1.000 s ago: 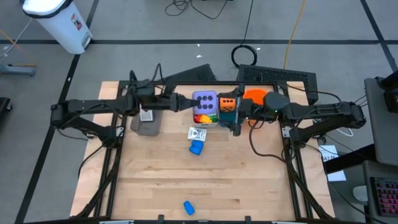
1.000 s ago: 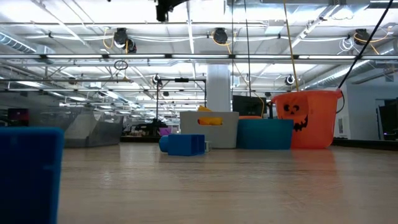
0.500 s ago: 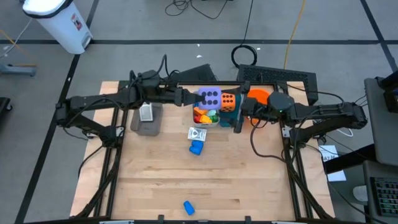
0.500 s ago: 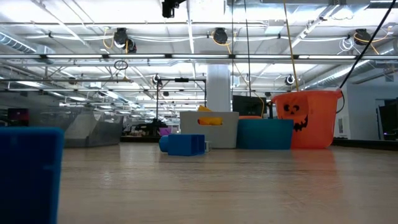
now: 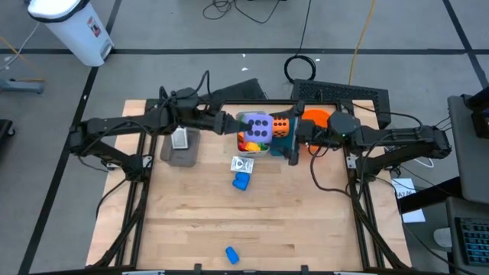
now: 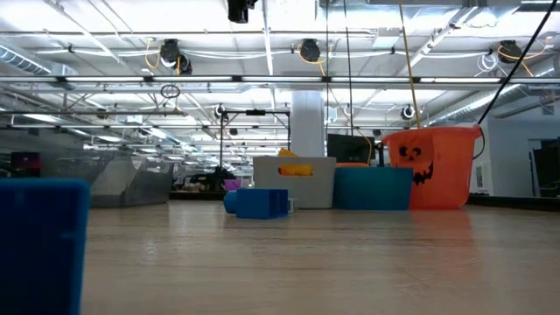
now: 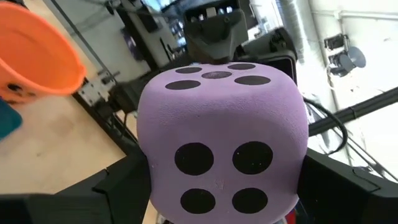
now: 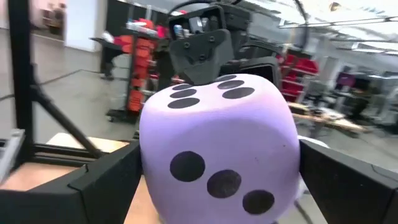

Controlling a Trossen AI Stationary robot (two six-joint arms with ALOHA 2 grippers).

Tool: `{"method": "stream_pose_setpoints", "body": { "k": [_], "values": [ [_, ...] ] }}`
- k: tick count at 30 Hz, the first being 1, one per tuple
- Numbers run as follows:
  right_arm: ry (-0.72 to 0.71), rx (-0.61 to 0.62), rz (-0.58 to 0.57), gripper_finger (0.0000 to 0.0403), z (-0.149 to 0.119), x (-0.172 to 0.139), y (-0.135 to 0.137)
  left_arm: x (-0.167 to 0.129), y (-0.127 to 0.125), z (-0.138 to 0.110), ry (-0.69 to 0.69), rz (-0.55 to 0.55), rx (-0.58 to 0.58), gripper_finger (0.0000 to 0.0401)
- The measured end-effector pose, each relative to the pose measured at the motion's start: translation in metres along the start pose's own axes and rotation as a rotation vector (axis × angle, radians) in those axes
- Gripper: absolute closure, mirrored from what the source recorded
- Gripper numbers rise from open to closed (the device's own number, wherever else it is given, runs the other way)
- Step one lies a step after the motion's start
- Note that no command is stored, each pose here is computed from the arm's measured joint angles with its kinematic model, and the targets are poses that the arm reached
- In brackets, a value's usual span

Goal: Pick & Place Toys
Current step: Put the purple dice into the blue bin

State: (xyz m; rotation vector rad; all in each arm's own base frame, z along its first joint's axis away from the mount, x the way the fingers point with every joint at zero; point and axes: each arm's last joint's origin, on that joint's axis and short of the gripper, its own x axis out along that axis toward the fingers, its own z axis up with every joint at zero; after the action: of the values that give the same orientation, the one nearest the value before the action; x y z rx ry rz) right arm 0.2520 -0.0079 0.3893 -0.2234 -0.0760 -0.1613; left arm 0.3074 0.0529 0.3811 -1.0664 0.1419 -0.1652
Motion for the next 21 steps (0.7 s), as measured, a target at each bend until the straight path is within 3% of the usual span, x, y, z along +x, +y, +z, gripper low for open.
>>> {"method": "stream_pose_setpoints", "body": {
  "k": [7, 21],
  "values": [
    [0.030, -0.050, 0.073, 0.0003, -0.006, 0.003, 0.004, 0.006, 0.007, -0.001, 0.046, -0.006, -0.026, 0.0068],
    [0.039, -0.018, 0.108, 0.0003, -0.004, 0.000, 0.017, 0.007, 0.008, 0.002, 0.012, -0.002, -0.027, 0.0068]
  ]
}}
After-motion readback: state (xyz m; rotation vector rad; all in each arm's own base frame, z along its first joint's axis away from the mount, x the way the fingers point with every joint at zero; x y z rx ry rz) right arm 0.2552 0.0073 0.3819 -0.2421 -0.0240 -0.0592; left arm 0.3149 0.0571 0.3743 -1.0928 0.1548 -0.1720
